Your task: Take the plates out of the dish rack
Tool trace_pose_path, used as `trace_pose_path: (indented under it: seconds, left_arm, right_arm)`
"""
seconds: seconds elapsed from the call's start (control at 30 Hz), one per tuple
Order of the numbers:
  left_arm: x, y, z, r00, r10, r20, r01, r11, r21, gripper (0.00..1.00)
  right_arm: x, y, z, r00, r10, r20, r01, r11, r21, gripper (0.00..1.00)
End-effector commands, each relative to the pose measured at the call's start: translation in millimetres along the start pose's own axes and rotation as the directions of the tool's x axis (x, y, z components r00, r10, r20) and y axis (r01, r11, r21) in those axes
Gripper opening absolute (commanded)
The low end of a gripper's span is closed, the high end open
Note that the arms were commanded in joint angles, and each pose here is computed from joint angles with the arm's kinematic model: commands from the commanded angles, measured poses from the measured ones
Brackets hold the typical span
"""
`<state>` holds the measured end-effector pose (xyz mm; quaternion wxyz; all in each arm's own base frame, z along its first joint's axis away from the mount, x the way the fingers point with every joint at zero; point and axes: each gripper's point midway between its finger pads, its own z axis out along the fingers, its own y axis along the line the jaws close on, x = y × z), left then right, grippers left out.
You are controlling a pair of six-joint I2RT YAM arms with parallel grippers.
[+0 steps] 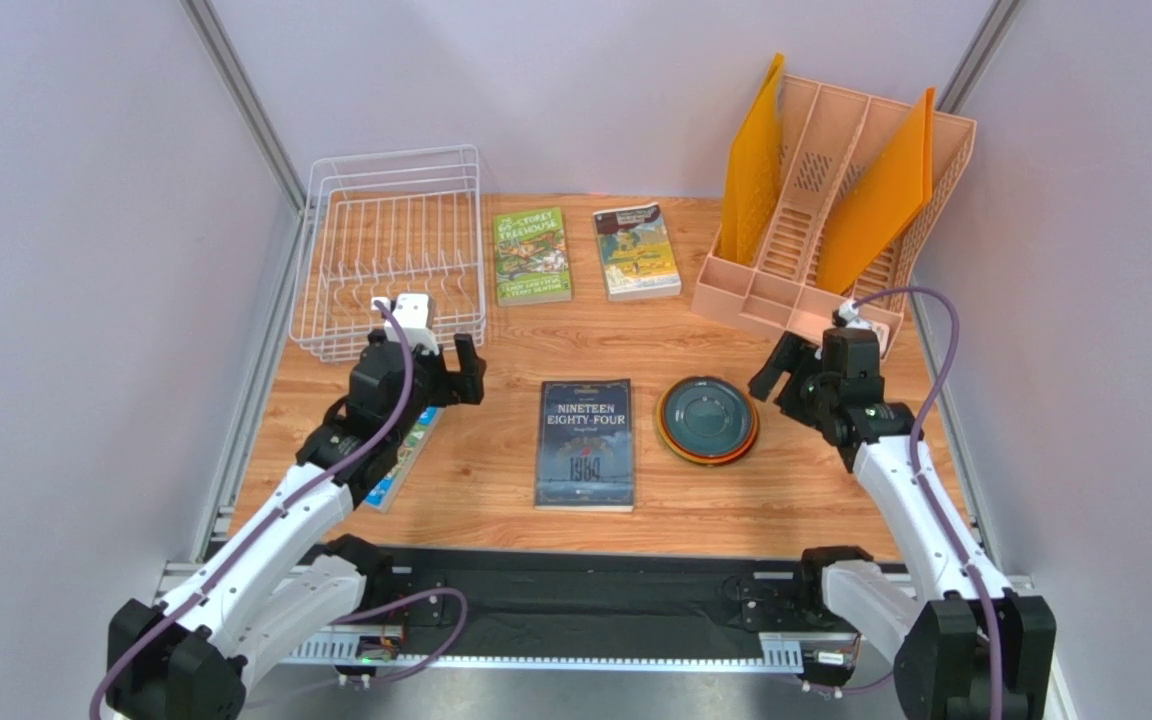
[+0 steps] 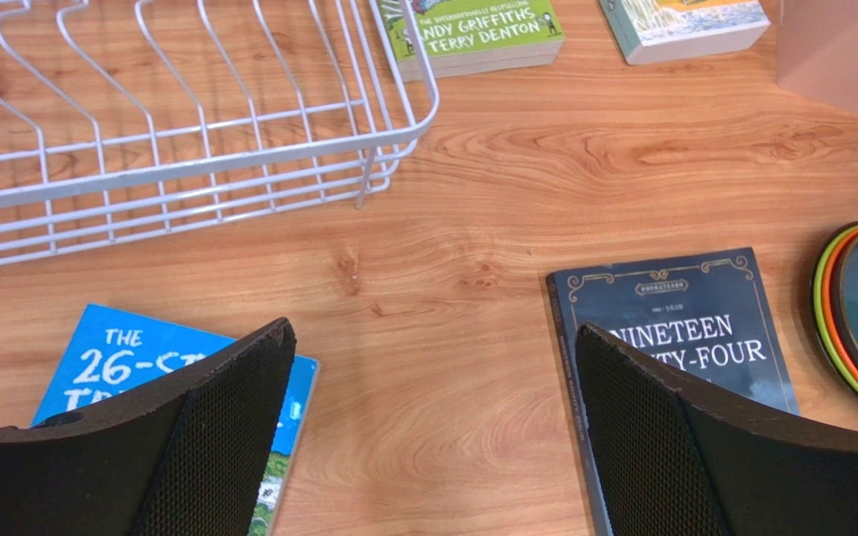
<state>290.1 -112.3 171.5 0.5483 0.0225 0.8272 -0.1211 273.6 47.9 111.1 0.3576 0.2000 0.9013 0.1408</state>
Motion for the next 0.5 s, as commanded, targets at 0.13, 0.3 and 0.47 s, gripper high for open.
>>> trace_pose_path:
  seconds: [0.13,0.3,0.47]
  left_arm:
    - [-41,-14,-5,0.996,0.001,0.088,-0.005,0.999,0.045,1.0]
    - [-43,-12,-9,0.994,-0.004,0.108,0.0,0.999,0.038,1.0]
    - [-47,-10,-10,0.993,0.006,0.115,-0.009,1.0,0.028,1.0]
  right_arm:
    - [-62,-37,-11,0.942,-0.065,0.33,-0.015,0.973,0.232,0.84]
    - [-64,-43,-18,0.906,-0.07,0.417,-0.03,0.973,0.228,0.87]
    - [-68,-42,-21,0.887,-0.082,0.454,-0.023,0.975,0.221,0.93]
